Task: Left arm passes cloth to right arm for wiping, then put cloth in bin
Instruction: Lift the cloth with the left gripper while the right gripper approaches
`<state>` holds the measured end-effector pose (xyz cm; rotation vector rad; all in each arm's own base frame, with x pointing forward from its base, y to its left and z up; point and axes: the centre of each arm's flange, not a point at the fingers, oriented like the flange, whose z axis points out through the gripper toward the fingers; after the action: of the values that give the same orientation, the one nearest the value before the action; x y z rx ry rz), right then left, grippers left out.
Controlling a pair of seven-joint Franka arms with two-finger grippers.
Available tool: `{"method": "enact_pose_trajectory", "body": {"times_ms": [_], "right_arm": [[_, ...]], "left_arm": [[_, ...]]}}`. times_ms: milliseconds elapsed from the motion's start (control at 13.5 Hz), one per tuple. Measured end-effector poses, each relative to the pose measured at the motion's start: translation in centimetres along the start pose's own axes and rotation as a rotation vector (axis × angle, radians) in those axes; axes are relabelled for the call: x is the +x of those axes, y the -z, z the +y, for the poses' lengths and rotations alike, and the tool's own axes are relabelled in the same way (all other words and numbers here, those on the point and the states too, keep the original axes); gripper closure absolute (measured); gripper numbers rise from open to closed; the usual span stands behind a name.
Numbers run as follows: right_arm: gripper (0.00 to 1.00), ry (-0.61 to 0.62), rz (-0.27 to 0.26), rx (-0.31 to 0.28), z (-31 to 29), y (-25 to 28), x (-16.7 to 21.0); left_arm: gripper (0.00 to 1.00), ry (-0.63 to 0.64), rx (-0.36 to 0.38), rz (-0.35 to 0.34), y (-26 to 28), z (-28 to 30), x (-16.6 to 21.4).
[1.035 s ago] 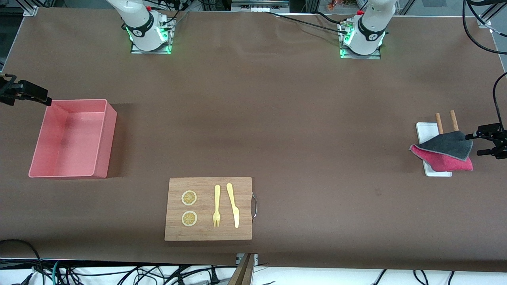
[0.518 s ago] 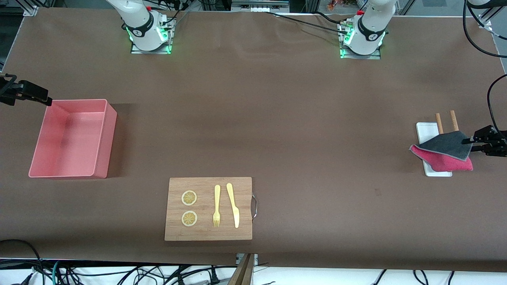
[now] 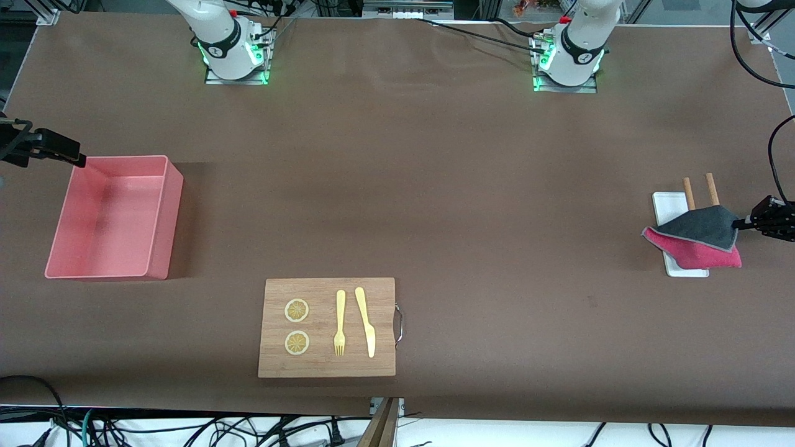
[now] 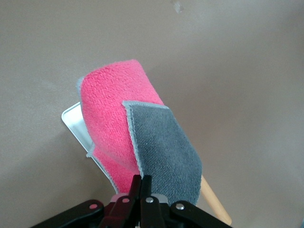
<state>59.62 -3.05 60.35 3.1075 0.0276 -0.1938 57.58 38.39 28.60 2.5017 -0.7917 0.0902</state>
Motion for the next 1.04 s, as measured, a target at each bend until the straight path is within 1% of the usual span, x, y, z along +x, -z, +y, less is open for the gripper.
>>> {"method": "enact_pose_trajectory", "body": {"times_ms": [370,518,666,740,814,887,1035], "right_arm": [[0.00,0.004,-0.033,0.001,-0.1,-3.0,2.0],[0.00,0.007,-0.039,0.002,-0.2,-3.9,2.4],[0.00,0.006,-0.043,0.003,-0.8,-5.0,3.1],[0.00,-0.007,-0.044,0.008,-1.4,-5.7,3.6],[0.00,-0.035,-0.047,0.024,-2.6,-6.3,4.0],[0.00,-0.080,-0.054,0.048,-4.0,-6.9,4.5],[0.00,-0.166,-0.061,0.108,-6.8,-7.7,5.1]], "left_arm": [[0.99,-0.014,-0.036,-0.009,0.7,0.9,0.4],[0.99,-0.035,-0.037,-0.012,2.9,2.5,1.4],[0.99,-0.039,-0.036,-0.040,5.5,5.1,2.8],[0.99,-0.039,-0.039,-0.076,6.6,6.8,3.7],[0.99,-0.047,-0.044,-0.132,7.3,8.7,5.0],[0.99,-0.053,-0.051,-0.198,7.6,10.9,6.7],[0.99,-0.037,-0.062,-0.304,7.3,15.9,11.4]]}}
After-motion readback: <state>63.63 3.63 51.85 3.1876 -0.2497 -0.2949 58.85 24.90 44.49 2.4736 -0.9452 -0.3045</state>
